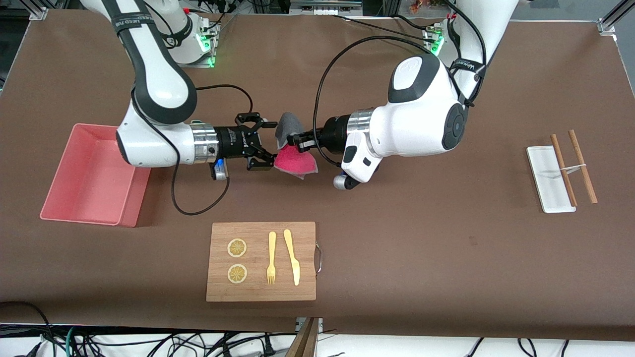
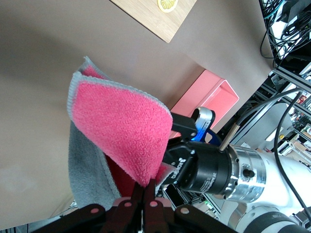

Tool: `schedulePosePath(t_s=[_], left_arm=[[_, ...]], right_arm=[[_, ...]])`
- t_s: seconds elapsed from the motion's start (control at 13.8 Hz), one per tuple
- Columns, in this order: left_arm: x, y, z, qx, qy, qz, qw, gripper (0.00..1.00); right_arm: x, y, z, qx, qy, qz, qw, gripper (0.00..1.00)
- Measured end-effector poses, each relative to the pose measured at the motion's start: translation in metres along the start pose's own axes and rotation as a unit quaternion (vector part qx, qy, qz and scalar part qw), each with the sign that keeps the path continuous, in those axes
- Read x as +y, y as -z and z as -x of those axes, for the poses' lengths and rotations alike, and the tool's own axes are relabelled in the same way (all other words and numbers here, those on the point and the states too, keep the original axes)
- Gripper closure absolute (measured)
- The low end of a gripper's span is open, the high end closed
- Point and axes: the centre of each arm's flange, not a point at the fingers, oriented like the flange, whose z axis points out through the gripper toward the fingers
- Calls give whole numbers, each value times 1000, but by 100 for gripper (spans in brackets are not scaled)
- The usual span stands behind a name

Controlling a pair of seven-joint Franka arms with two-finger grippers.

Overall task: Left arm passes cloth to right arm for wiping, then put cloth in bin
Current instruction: 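Move the right gripper toward the cloth held by the left gripper, then close the right gripper on the cloth beside the left gripper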

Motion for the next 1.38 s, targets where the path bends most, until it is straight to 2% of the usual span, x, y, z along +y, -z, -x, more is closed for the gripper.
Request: schedulePosePath(t_s=[0.07, 0.29, 0.51, 1.02, 1.16, 1.24, 1.31, 1.38], left_arm=[[0, 1, 0, 0, 0, 0, 1000, 98], [0, 2, -1, 1, 0, 1, 1000, 98], [0, 2, -1, 1, 0, 1, 1000, 98], [0, 4, -3, 2, 2, 2, 1000, 96], [0, 5, -4, 3, 2, 3, 1000, 82], [-1, 6, -4, 3, 2, 3, 1000, 82], [-1, 6, -5, 4, 3, 3, 1000, 77], [-1, 9, -6, 6, 3, 4, 1000, 67]], right_arm=[[0, -3, 3, -9, -4, -2, 1000, 31], [-2, -7, 2, -39, -22, -15, 999, 65], [-3, -7, 1, -45, -26, -20, 998, 98], [-3, -7, 1, -47, -27, -21, 998, 98], [-3, -8, 1, -47, -27, -21, 998, 98], [-3, -8, 1, -47, -27, -20, 998, 98], [-3, -10, 1, -47, -27, -20, 998, 98], [-3, -11, 0, -47, -28, -19, 998, 98]])
